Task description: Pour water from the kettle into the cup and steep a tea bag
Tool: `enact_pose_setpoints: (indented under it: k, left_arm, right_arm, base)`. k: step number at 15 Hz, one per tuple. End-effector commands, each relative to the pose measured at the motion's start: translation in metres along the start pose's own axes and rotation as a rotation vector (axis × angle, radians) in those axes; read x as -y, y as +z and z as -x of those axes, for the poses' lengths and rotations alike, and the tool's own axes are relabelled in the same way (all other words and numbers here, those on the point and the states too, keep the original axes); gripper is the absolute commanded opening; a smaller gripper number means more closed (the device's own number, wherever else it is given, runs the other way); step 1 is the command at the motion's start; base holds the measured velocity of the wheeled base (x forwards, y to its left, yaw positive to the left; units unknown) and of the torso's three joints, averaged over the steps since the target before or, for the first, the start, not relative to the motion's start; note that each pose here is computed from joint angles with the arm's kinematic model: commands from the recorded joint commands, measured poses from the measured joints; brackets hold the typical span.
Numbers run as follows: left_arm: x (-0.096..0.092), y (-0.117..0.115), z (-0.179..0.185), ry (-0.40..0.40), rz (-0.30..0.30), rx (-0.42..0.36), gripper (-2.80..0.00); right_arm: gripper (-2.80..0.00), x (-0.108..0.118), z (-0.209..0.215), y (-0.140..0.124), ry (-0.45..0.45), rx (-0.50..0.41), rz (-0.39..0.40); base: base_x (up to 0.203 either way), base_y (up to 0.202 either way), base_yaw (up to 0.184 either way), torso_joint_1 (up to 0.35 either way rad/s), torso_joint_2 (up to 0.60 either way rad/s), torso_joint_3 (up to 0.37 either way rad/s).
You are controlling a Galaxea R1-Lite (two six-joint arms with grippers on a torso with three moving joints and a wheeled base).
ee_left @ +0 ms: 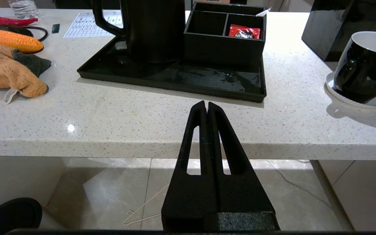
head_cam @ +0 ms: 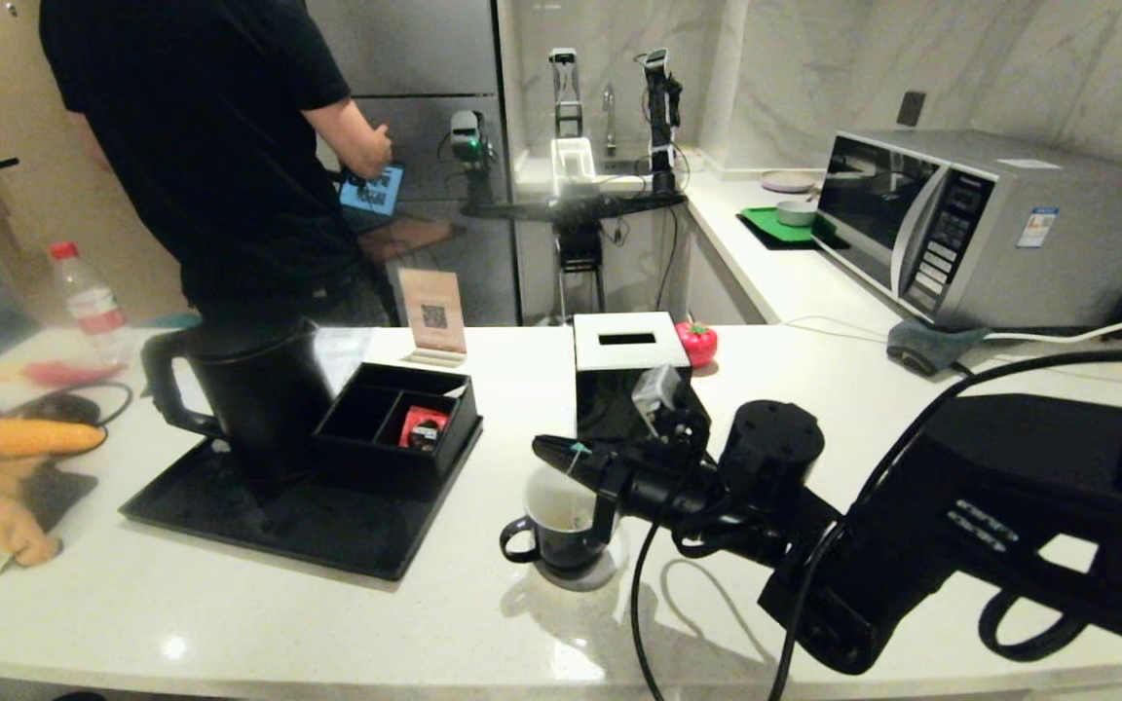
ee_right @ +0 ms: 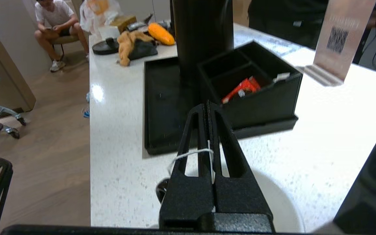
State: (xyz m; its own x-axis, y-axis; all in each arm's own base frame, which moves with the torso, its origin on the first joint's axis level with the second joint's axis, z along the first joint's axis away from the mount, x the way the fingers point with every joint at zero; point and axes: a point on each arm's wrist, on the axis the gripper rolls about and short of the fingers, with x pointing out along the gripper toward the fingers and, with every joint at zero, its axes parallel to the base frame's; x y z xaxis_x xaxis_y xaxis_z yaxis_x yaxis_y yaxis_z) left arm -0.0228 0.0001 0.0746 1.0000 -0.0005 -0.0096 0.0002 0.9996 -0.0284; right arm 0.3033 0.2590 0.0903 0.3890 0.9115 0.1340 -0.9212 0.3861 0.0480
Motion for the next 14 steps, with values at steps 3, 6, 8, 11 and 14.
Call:
enact_pose_setpoints:
  k: [3,6,8,11,14]
  left_arm:
    - [0.000,0.000,0.000,0.000,0.001,0.000,-2.80]
    - [0.000,0.000,0.000,0.000,0.001,0.000,-2.80]
    - [0.000,0.000,0.000,0.002,0.001,0.000,-2.80]
    - [0.000,0.000,0.000,0.000,0.001,0.000,-2.80]
    - [0.000,0.000,0.000,0.000,0.001,0.000,-2.80]
  right_arm:
    - [-2.80,0.000,0.000,-0.002,0.006,0.027,0.015]
    - [-2.80,-0.001,0.001,0.011,0.007,0.056,0.025]
    - [-2.80,-0.002,0.001,0.021,0.010,0.080,0.035]
    - [-2.80,-0.004,0.000,0.043,0.017,0.138,0.063]
    - [-2.80,-0.004,-0.004,0.065,0.022,0.188,0.088]
  base:
    - [0.000,0.000,0.000,0.000,0.00,0.000]
    - [0.000,0.000,0.000,0.000,0.00,0.000]
    - [0.000,0.000,0.000,0.000,0.00,0.000]
    - [0.000,0.000,0.000,0.000,0.00,0.000]
    - [0.000,0.000,0.000,0.000,0.00,0.000]
